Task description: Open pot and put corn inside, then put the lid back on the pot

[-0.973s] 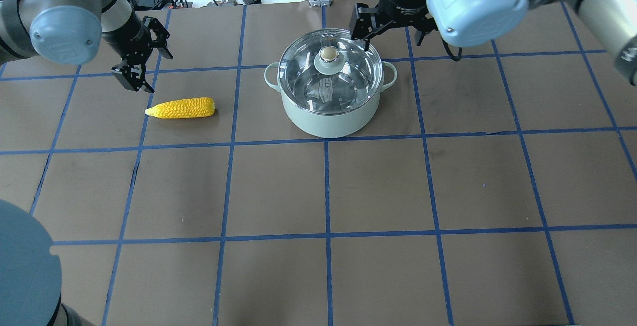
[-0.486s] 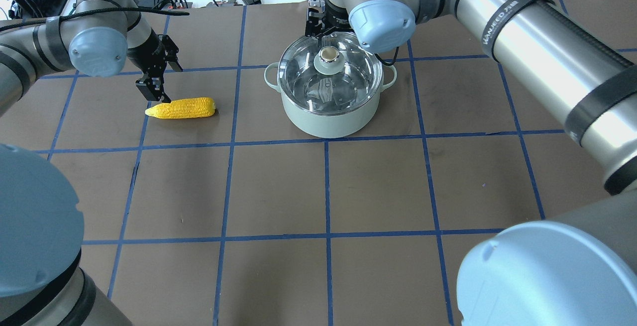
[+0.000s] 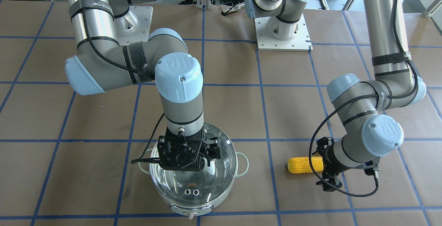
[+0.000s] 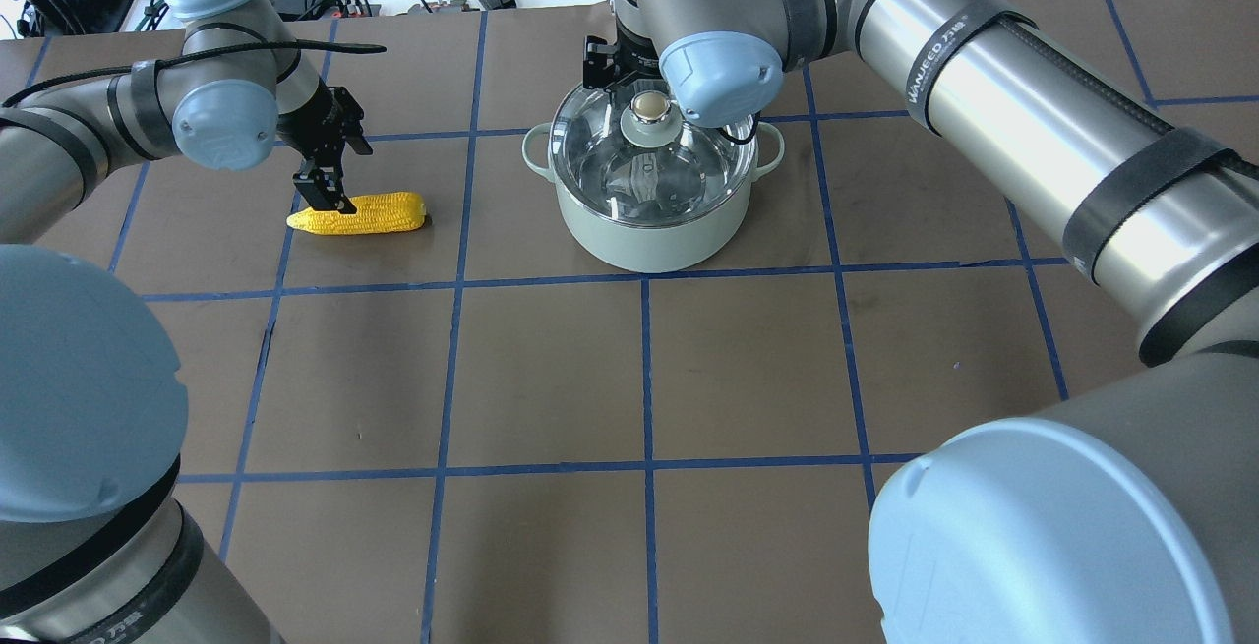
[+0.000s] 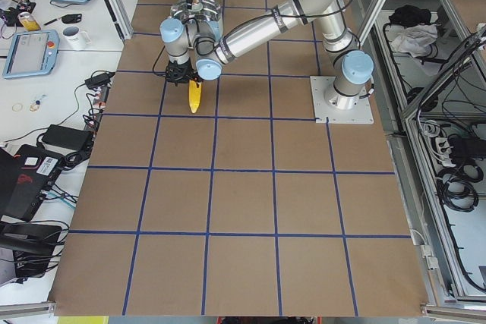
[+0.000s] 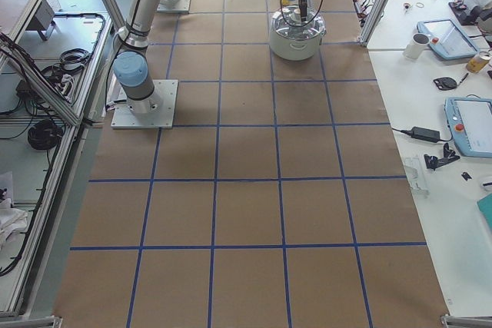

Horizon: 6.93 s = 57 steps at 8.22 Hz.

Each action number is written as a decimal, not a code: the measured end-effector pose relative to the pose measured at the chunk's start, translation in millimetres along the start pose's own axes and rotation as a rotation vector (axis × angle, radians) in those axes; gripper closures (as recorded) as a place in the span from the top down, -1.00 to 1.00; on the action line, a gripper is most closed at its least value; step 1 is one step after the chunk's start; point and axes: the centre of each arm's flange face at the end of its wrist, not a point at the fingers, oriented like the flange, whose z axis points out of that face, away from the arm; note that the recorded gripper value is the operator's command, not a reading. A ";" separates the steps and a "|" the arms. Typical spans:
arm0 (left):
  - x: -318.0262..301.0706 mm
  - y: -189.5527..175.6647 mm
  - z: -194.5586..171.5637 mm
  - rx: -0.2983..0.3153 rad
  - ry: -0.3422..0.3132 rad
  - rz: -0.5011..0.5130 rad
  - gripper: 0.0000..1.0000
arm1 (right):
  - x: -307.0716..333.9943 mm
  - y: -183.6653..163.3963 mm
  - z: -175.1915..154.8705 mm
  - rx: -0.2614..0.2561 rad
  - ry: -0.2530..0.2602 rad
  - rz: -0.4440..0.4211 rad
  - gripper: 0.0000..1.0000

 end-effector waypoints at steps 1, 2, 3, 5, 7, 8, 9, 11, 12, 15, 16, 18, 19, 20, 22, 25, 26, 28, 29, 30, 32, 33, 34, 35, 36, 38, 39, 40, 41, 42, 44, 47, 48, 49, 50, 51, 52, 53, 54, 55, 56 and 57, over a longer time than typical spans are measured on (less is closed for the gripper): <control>-0.4 0.1 5.8 -0.004 -0.009 -0.021 1.00 | -0.2 0.3 0.1 0.000 0.000 -0.001 0.63; -0.4 0.0 11.3 -0.006 -0.018 -0.036 1.00 | -0.6 1.1 0.0 -0.003 0.000 -0.003 0.57; -0.2 -0.1 15.6 -0.008 -0.024 -0.043 1.00 | -0.8 1.5 -0.6 -0.004 0.000 -0.004 0.55; -0.2 -0.6 28.5 -0.012 -0.047 -0.052 1.00 | -0.7 3.3 -1.8 -0.012 -0.001 0.001 0.22; -0.5 -0.8 36.3 -0.014 -0.064 -0.075 1.00 | -0.2 5.1 -3.3 -0.021 0.000 0.002 0.03; -1.0 -0.7 37.9 -0.016 -0.072 -0.083 1.00 | 0.0 5.7 -4.3 -0.024 0.001 0.000 0.02; -1.5 -0.7 38.5 -0.016 -0.077 -0.085 0.42 | 0.1 6.1 -4.9 -0.025 0.001 -0.001 -0.09; -1.7 -0.8 40.2 -0.016 -0.081 -0.086 -0.32 | 0.0 6.3 -5.1 -0.027 0.000 -0.001 -0.32; -1.6 -0.7 41.5 -0.018 -0.084 -0.088 -0.80 | -0.1 6.2 -5.9 -0.027 -0.001 -0.002 -0.34; -2.8 -0.2 41.1 -0.024 -0.108 -0.101 -1.00 | 2.0 6.4 -33.3 0.008 -0.012 -0.024 -0.37; -3.7 0.1 36.7 -0.025 -0.117 -0.109 -1.00 | 6.4 8.0 -51.9 0.022 -0.012 -0.036 -0.37; -6.5 0.7 19.2 -0.016 -0.115 -0.135 -1.00 | 32.3 13.9 -99.7 0.014 -0.003 -0.040 -0.37; -9.3 1.3 2.5 -0.008 -0.101 -0.144 -1.00 | 52.6 19.4 -123.4 0.002 0.003 -0.036 -0.37; -10.5 1.1 -14.9 0.007 -0.079 -0.159 -1.00 | 75.6 26.1 -144.3 -0.004 0.001 -0.039 -0.38; -3.2 0.1 -48.5 0.027 -0.021 -0.196 -1.00 | 122.9 44.1 -181.6 -0.012 -0.016 -0.046 -0.43; 13.0 43.1 -117.5 0.032 0.077 -0.214 -1.00 | 159.0 75.3 -214.4 -0.063 -0.006 -0.039 -0.45; 13.7 73.6 -143.8 0.029 0.106 -0.202 -1.00 | 162.5 79.5 -216.4 -0.074 -0.006 -0.036 -0.45; 8.1 142.7 -173.2 0.015 0.147 -0.179 -1.00 | 165.4 83.8 -217.7 -0.085 -0.006 -0.033 -0.45; 4.4 178.3 -179.4 0.006 0.161 -0.168 -1.00 | 165.8 84.8 -218.1 -0.086 -0.006 -0.035 -0.45; 1.2 212.1 -182.3 -0.003 0.175 -0.164 -1.00 | 165.8 85.3 -218.3 -0.086 -0.007 -0.036 -0.48; -2.0 268.1 -173.2 -0.022 0.196 -0.155 -1.00 | 166.2 86.3 -220.1 -0.083 -0.005 -0.047 -0.49; -2.9 293.2 -162.7 -0.030 0.205 -0.150 -1.00 | 166.3 86.8 -221.2 -0.081 -0.004 -0.055 -0.49; -4.8 317.3 -150.1 -0.037 0.208 -0.145 -1.00 | 166.6 86.9 -221.6 -0.081 -0.003 -0.059 -0.49; -4.6 335.9 -135.3 -0.043 0.208 -0.146 -1.00 | 167.0 86.8 -221.7 -0.080 -0.001 -0.060 -0.50; -4.6 349.8 -120.3 -0.045 0.200 -0.151 -1.00 | 167.6 86.6 -222.0 -0.078 0.001 -0.061 -0.54; -3.9 364.0 -97.3 -0.042 0.179 -0.153 -1.00 | 170.1 88.8 -223.2 -0.089 0.011 -0.073 -0.59; -3.8 368.2 -90.3 -0.041 0.172 -0.153 -1.00 | 174.3 91.0 -225.5 -0.099 0.015 -0.082 -0.59; -3.6 372.8 -84.9 -0.042 0.172 -0.154 -1.00 | 183.0 91.0 -226.7 -0.111 0.018 -0.077 -0.59; -2.0 377.3 -79.2 -0.048 0.182 -0.157 -1.00 | 190.3 90.4 -227.3 -0.120 0.018 -0.069 -0.59; -0.9 379.9 -75.9 -0.052 0.189 -0.159 -0.80 | 193.9 90.2 -227.2 -0.125 0.016 -0.064 -0.59; -1.1 381.4 -76.7 -0.055 0.196 -0.159 0.63 | 195.7 90.0 -227.3 -0.127 0.013 -0.062 -0.61; -0.7 380.2 -72.6 -0.042 0.196 -0.149 1.00 | 196.4 89.9 -227.2 -0.128 0.013 -0.063 -0.64; -0.6 380.1 -72.2 -0.041 0.196 -0.150 1.00 | 196.5 90.0 -227.1 -0.128 0.014 -0.064 -0.64; -0.6 380.2 -72.9 -0.042 0.197 -0.154 1.00 | 196.3 90.0 -227.2 -0.127 0.014 -0.064 -0.64; -1.8 379.9 -80.6 -0.045 0.206 -0.156 1.00 | 195.6 90.2 -227.3 -0.127 0.015 -0.066 -0.63; -5.6 377.3 -97.6 -0.048 0.218 -0.154 1.00 | 195.3 90.4 -228.0 -0.125 0.016 -0.067 -0.63; -14.0 374.0 -122.9 -0.049 0.231 -0.139 1.00 | 195.2 90.4 -228.4 -0.124 0.017 -0.068 -0.63; -26.3 368.6 -159.0 -0.053 0.255 -0.113 1.00 | 195.0 90.5 -228.6 -0.123 0.017 -0.068 -0.63; -42.6 359.3 -201.3 -0.056 0.287 -0.080 1.00 | 194.2 89.9 -228.2 -0.122 0.015 -0.071 -0.63; -57.5 345.2 -237.6 -0.053 0.310 -0.040 1.00 | 190.6 86.9 -227.8 -0.115 0.008 -0.092 -0.64; -64.8 318.2 -264.8 -0.039 0.322 -0.012 1.00 | 180.5 80.0 -223.2 -0.103 0.007 -0.127 -0.68; -64.4 279.8 -281.5 -0.014 0.314 0.012 1.00 | 162.8 70.5 -216.2 -0.095 0.013 -0.160 -0.68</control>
